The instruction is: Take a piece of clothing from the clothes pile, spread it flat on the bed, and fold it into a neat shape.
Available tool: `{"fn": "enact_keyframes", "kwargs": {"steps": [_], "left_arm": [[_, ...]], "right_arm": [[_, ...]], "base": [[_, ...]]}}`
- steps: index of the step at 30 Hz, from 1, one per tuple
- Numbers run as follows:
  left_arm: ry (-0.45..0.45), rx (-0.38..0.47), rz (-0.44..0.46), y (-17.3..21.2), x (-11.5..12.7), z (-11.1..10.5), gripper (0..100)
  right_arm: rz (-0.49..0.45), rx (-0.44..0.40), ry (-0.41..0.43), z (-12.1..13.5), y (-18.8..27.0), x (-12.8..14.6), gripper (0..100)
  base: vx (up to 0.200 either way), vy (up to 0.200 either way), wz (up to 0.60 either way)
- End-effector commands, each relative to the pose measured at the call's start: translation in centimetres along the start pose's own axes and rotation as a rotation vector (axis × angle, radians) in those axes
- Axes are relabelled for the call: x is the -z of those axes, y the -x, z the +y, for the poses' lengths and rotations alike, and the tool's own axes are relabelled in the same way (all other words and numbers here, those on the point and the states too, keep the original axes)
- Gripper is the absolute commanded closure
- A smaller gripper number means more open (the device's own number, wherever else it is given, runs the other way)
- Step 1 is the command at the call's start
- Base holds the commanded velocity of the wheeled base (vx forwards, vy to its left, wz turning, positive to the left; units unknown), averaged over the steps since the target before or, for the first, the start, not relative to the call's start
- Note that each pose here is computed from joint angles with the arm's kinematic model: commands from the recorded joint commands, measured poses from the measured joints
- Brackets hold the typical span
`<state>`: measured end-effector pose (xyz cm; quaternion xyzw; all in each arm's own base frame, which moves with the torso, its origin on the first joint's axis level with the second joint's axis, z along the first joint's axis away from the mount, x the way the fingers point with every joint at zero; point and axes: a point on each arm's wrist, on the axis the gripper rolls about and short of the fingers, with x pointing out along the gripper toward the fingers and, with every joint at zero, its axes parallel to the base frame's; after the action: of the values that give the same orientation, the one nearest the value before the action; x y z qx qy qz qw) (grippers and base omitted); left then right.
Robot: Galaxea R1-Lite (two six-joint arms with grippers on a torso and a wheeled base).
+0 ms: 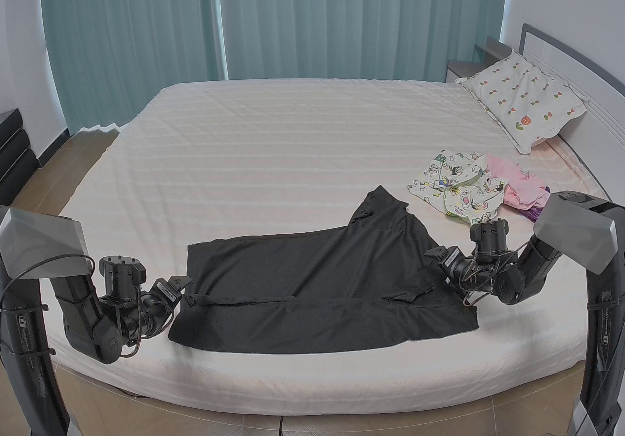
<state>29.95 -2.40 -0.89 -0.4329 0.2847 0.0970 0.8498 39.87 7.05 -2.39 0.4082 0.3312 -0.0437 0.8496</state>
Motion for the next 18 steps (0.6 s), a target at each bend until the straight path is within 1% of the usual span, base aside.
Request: {"fn": "enact_keyframes", "kwargs": {"steps": [1, 7, 8, 10, 16, 17, 18], "left_arm": [[0.0, 0.003, -0.001, 0.0, 0.0, -0.1, 0], [0.0, 0.006, -0.004, -0.1, -0.1, -0.2, 0], [0.001, 0.006, -0.004, -0.1, -0.1, -0.2, 0], [0.006, 0.008, -0.004, -0.1, -0.1, -0.2, 0], [0.007, 0.008, -0.006, -0.1, -0.2, -0.2, 0], [0.007, 0.008, -0.006, -0.1, -0.2, -0.2, 0], [0.007, 0.007, -0.006, -0.1, -0.1, -0.2, 0]], "right_arm": [[0.005, 0.001, 0.001, -0.2, -0.9, 0.2, 0], [0.002, -0.004, 0.019, 0.0, -1.0, 0.2, 0], [0.005, -0.005, 0.05, 0.3, -1.4, 0.4, 0], [0.008, -0.006, 0.07, 0.5, -1.7, 0.8, 0], [-0.011, 0.021, 0.082, 0.5, -2.0, 1.3, 0], [-0.015, 0.024, 0.085, 0.5, -2.0, 1.3, 100], [-0.018, 0.027, 0.088, 0.5, -2.0, 1.3, 100]], "base": [[0.0, 0.0, 0.0], [0.0, 0.0, 0.0], [0.0, 0.0, 0.0], [0.0, 0.0, 0.0], [0.0, 0.0, 0.0], [0.0, 0.0, 0.0], [0.0, 0.0, 0.0]]}}
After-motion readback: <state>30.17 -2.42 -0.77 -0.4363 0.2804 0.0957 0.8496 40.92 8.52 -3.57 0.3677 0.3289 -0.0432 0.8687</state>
